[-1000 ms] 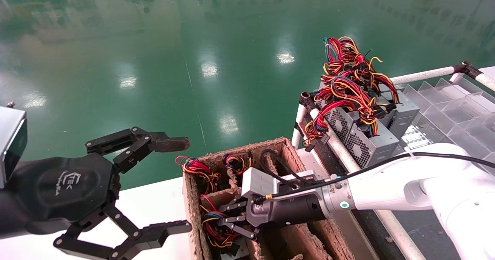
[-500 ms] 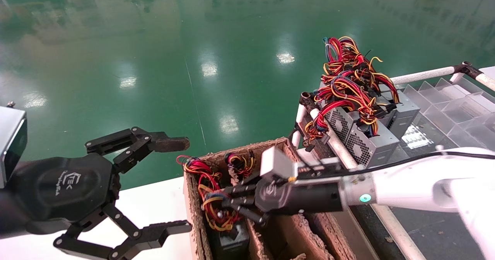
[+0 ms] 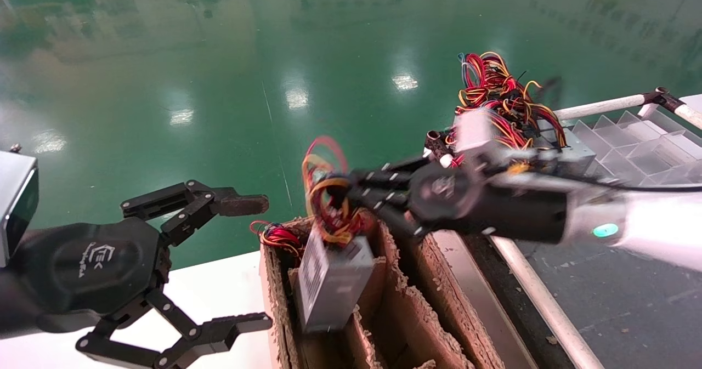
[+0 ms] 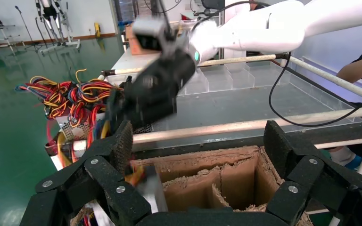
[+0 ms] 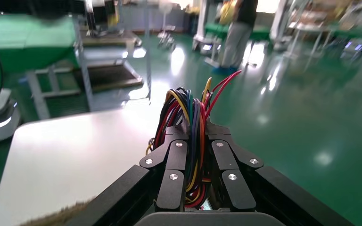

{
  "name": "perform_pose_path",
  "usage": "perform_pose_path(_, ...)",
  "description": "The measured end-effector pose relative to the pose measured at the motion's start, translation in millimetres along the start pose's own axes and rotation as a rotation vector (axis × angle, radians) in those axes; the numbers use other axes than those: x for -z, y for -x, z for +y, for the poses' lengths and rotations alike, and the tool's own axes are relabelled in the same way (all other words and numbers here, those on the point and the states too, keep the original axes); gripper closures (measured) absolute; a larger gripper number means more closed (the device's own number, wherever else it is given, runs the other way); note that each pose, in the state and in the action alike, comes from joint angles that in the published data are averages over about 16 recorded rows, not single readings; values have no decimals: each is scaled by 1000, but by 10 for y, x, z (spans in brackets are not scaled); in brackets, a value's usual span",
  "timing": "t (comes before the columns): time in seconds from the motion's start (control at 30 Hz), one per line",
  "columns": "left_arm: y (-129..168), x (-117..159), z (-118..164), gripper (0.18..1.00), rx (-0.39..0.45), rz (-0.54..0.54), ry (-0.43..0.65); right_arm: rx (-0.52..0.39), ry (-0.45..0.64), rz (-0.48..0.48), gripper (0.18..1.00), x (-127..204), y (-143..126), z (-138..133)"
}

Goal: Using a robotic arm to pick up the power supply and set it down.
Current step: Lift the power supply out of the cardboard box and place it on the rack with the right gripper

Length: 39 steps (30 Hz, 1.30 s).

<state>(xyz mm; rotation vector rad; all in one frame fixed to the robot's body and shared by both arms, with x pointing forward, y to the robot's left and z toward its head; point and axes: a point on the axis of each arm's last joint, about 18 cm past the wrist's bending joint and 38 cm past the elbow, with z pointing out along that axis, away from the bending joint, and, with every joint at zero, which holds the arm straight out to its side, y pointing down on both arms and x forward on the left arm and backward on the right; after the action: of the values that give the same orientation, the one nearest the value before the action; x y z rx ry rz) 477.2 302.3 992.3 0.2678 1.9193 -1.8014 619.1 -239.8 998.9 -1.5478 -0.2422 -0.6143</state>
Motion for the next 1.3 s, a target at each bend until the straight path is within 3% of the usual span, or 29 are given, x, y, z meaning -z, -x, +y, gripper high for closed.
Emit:
perform_pose_path(0.3,0,0,0,184,0,0,0,47,-82,89,950,648,-47,-541)
perform_pose_path(0.57,0,0,0,184,0,0,0,26,-68,169,950,1273,44,-786)
perform_pose_path(1.0,0,0,0,184,0,0,0,-62,61,331,950,2251,370,-768)
perform_pose_path(1.3,0,0,0,184,0,0,0,-92,141,484,950,2795,445,-647)
